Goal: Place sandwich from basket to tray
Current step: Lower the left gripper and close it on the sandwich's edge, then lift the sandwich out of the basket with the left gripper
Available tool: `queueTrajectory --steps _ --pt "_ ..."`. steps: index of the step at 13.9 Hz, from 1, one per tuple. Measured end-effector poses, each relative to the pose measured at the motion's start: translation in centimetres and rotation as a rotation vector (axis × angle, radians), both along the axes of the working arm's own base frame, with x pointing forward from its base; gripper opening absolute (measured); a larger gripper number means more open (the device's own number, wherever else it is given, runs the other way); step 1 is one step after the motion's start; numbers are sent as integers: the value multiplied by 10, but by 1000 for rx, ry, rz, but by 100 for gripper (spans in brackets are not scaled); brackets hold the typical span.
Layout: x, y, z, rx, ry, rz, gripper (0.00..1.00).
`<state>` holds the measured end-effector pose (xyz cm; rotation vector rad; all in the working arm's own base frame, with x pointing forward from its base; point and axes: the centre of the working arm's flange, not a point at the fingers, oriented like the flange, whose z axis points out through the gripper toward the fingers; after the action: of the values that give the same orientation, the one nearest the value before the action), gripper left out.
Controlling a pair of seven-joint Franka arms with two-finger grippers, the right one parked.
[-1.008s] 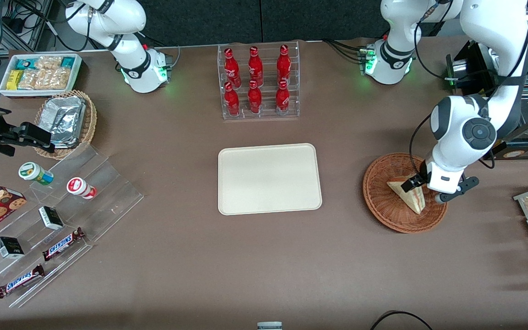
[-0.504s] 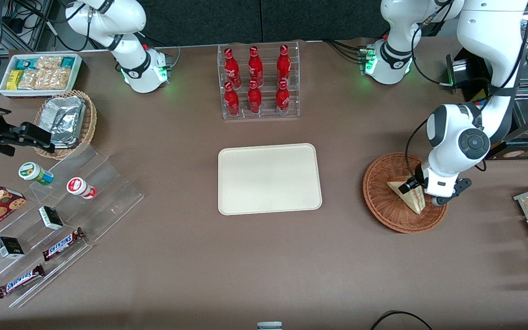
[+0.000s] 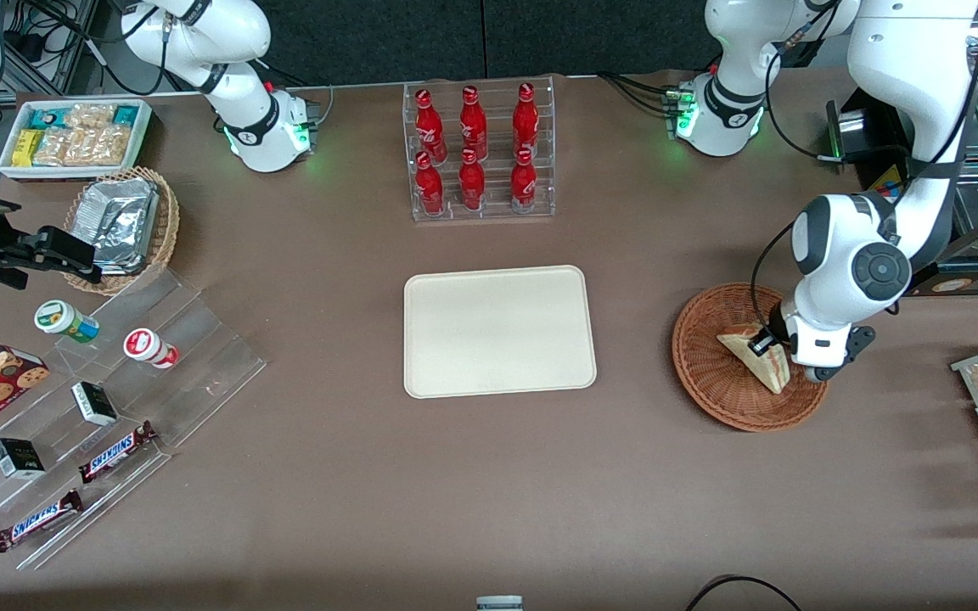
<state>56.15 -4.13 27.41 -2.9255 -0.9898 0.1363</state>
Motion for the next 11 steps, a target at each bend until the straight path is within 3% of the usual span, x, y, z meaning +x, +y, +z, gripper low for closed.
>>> queueTrajectory --steps 5,8,11 --pt "26 -60 68 7 46 -104 15" --pt "17 -141 94 9 42 -233 15" --pt "-9 -218 101 8 29 -360 15"
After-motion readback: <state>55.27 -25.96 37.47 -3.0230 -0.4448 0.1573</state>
